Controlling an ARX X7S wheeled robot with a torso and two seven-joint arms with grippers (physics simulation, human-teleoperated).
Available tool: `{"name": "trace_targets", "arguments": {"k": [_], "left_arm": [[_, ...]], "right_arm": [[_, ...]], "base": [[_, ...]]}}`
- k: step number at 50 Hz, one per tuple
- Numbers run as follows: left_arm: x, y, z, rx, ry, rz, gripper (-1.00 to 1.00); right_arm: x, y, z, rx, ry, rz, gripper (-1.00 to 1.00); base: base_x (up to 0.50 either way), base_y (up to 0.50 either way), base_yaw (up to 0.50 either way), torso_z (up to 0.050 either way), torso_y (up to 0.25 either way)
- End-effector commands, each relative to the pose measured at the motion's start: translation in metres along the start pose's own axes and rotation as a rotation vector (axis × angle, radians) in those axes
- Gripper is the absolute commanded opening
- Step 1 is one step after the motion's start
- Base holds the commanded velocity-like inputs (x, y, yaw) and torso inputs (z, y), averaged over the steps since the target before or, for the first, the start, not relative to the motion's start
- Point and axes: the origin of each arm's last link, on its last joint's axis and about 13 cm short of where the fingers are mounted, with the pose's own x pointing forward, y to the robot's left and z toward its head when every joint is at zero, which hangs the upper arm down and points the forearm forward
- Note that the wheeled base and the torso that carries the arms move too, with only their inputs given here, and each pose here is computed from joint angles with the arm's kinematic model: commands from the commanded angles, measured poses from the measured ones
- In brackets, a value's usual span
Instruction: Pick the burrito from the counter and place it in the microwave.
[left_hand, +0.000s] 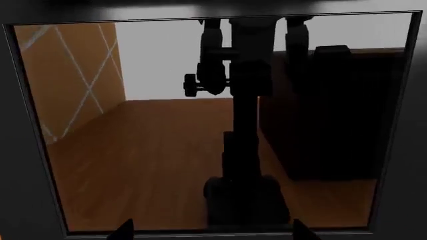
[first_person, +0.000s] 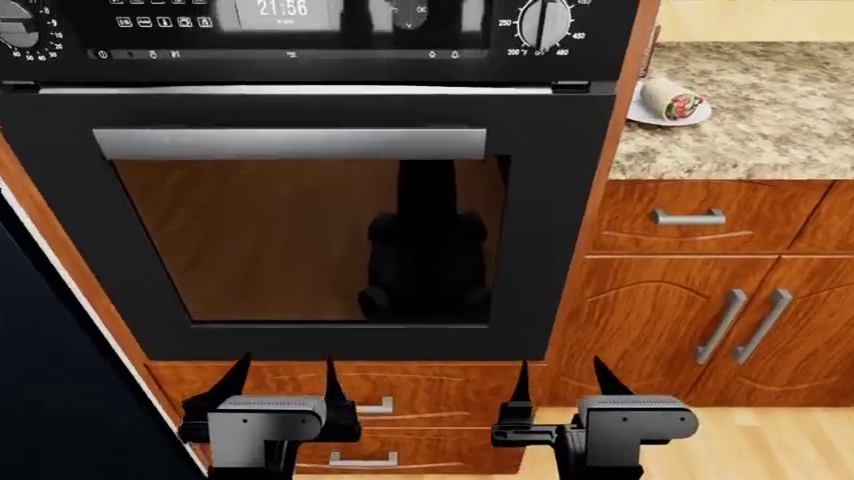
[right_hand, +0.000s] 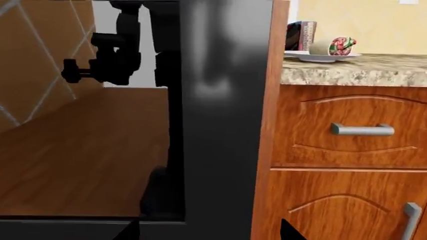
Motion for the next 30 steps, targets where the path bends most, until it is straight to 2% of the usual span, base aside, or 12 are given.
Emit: {"name": "trace_targets", "arguments": {"k": [1, 9, 17, 30], "left_arm": [[0.0005, 0.0001, 0.0005, 0.002, -0.006, 0.003, 1.00], [0.0007, 0.0001, 0.0010, -0.003, -0.006, 0.002, 1.00], [0.0005, 0.0001, 0.0017, -0.003, -0.006, 0.001, 1.00], [0.0004, 0.0000, 0.0010, -0.002, -0.008, 0.000, 1.00]], "right_arm": [[0.0006, 0.0000, 0.0001, -0.006, 0.002, -0.003, 1.00], [0.0009, 0.0001, 0.0004, -0.005, -0.001, 0.000, 1.00], [0.0004, 0.0005, 0.0008, 0.003, -0.013, 0.003, 1.00], [0.0001, -0.0003, 0.0005, 0.027, -0.003, -0.005, 1.00]], "base": [[0.50, 0.00, 0.00, 0.000, 0.000], [0.50, 0.00, 0.00, 0.000, 0.000], [0.01, -0.02, 0.00, 0.000, 0.002], [0.00, -0.50, 0.00, 0.000, 0.000]]}}
